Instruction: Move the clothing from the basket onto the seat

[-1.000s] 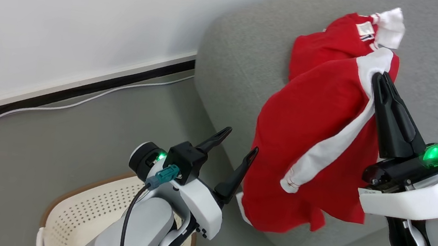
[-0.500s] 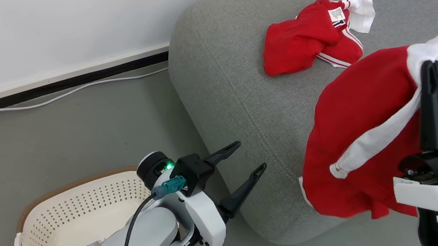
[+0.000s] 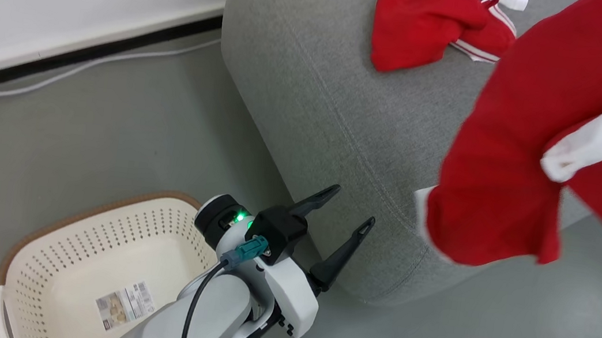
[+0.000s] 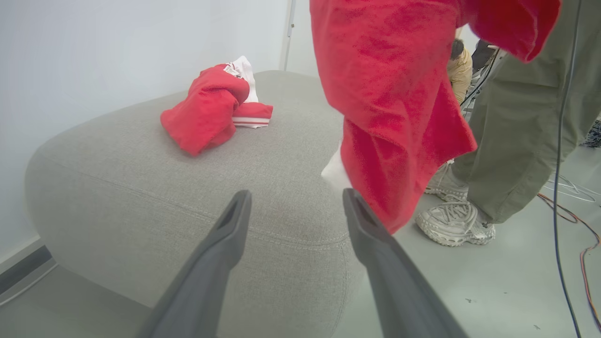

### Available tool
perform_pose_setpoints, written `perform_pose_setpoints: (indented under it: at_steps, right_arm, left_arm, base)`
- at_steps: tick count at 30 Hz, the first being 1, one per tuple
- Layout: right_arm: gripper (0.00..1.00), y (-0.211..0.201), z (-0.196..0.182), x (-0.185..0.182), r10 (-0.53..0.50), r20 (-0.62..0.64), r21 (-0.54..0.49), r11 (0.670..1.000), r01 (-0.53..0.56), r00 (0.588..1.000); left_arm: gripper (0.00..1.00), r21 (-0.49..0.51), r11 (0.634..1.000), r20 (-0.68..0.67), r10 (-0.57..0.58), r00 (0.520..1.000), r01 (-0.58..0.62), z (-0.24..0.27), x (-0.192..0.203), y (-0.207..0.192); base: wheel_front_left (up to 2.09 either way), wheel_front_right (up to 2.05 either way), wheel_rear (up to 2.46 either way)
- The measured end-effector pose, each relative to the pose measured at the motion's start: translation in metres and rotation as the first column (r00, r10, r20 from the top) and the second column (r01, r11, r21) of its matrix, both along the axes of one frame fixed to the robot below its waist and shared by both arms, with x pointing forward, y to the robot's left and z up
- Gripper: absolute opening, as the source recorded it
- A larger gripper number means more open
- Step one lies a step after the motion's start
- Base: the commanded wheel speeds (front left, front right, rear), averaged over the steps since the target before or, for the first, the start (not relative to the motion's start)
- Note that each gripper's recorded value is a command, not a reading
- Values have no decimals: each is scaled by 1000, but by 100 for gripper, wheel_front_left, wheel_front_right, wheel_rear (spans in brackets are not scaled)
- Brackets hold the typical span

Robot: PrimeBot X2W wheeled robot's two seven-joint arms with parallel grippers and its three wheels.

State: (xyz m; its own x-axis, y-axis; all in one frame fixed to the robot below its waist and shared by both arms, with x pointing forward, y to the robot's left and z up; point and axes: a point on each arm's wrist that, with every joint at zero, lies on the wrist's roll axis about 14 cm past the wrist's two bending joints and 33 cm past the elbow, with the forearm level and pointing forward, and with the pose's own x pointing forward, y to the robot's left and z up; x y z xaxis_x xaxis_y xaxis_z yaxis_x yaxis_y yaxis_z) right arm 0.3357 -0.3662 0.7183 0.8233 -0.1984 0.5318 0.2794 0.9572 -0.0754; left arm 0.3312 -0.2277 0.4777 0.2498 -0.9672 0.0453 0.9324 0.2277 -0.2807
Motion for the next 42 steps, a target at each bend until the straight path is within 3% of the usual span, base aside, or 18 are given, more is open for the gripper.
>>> perform_pose_setpoints:
  at_steps: [8,15,23,31,36,42]
  right_arm:
    - [0,-40,36,44,-113,-2,-150,982,111,994]
    - [0,-58,37,83,-162,-40,-219,964,149,986]
    - [0,-96,45,121,-281,-67,-297,922,249,957]
    - [0,-109,31,165,-327,-129,-367,893,261,936]
    - [0,-135,16,177,-390,-166,-346,883,316,906]
    - [0,-158,-29,188,-433,-255,-302,885,354,865]
  left_arm:
    - [100,31,999,-42,9,999,-8,-38,21,-4]
    - [100,52,999,-80,12,997,-7,-65,29,0]
    - [100,64,998,-120,30,992,-22,-92,43,3]
    - [100,97,994,-137,67,988,-54,-116,57,13]
    - [100,112,990,-164,98,982,-80,-127,61,23]
    - [100,136,985,-195,134,971,-109,-142,63,34]
  base:
    - [0,0,0]
    - [0,0,0]
    - [0,0,0]
    - [0,0,0]
    - [0,0,0]
    - [0,0,0]
